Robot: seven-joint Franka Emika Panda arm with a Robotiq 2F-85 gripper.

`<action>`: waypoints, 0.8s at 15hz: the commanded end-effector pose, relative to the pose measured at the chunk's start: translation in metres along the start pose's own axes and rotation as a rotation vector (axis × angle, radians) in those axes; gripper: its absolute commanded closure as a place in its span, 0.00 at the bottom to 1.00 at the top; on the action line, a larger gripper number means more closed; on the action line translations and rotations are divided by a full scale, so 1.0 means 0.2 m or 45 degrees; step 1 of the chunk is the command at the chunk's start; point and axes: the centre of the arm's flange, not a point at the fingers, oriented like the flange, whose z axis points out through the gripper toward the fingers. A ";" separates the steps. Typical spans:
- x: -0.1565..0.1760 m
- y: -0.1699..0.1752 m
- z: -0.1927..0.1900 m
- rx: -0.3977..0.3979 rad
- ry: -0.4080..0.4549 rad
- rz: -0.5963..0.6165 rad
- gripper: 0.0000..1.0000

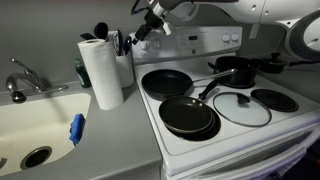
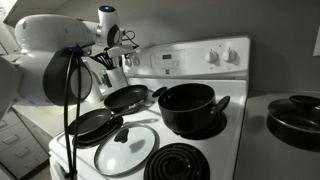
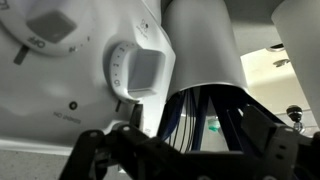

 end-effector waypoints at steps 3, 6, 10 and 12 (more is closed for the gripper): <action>0.19 0.13 0.07 -0.002 0.036 -0.089 0.00; 0.21 0.13 0.06 -0.007 0.050 -0.119 0.00; 0.22 0.13 0.04 -0.008 0.058 -0.137 0.00; 0.22 0.12 0.02 -0.012 0.050 -0.132 0.00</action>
